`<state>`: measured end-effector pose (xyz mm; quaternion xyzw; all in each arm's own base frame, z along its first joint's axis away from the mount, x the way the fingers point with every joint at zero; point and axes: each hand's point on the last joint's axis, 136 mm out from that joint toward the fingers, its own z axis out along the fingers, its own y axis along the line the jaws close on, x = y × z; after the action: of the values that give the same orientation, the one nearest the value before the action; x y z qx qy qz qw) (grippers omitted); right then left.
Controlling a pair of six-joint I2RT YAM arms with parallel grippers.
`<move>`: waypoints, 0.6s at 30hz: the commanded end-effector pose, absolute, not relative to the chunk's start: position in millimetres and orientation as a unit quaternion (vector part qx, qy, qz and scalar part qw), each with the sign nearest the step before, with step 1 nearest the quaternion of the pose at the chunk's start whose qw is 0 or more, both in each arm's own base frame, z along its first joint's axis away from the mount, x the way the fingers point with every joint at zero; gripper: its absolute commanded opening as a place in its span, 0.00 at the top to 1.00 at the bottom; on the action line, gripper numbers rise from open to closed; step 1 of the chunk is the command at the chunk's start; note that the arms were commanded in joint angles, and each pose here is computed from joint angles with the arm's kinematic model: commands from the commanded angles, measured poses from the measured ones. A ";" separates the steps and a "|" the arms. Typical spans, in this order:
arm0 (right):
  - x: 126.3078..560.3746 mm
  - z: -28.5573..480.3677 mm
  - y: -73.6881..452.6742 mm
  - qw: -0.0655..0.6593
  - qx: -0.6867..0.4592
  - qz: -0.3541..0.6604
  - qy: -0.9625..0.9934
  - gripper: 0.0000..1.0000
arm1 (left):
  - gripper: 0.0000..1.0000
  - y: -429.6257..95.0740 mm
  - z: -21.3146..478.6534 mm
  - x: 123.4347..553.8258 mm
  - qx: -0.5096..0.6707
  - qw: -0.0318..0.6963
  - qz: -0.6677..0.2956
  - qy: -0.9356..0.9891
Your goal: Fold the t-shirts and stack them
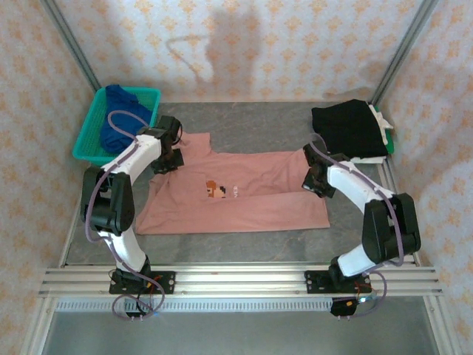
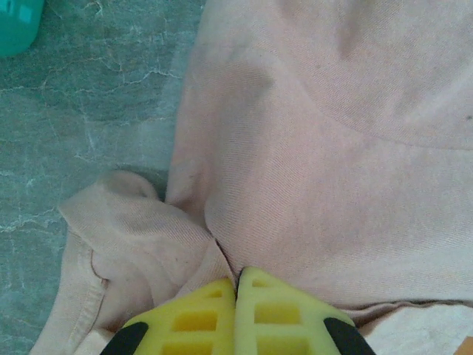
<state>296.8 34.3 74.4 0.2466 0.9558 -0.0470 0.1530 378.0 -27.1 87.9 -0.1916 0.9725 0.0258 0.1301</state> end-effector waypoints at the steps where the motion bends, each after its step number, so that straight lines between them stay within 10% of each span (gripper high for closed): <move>1: 285.2 86.8 24.9 0.165 0.258 -0.055 0.950 1.00 | 1.00 -22.2 105.1 366.3 -0.175 0.137 0.048 0.974; 5: 292.4 80.6 32.8 0.165 0.253 -0.036 0.953 1.00 | 0.92 -23.9 88.5 371.7 -0.166 0.109 0.055 0.979; 8: 300.9 69.7 36.7 0.154 0.250 -0.036 0.955 1.00 | 0.61 -23.2 71.9 376.3 -0.162 0.090 0.065 0.981; 18: 315.5 41.6 26.4 0.123 0.237 -0.098 0.959 1.00 | 0.48 -7.8 54.8 370.0 -0.173 0.076 0.099 0.977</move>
<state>303.6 37.0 33.1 0.2378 0.9631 -0.0703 0.1042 374.4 -20.4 49.2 -0.1683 0.9804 0.0719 0.0725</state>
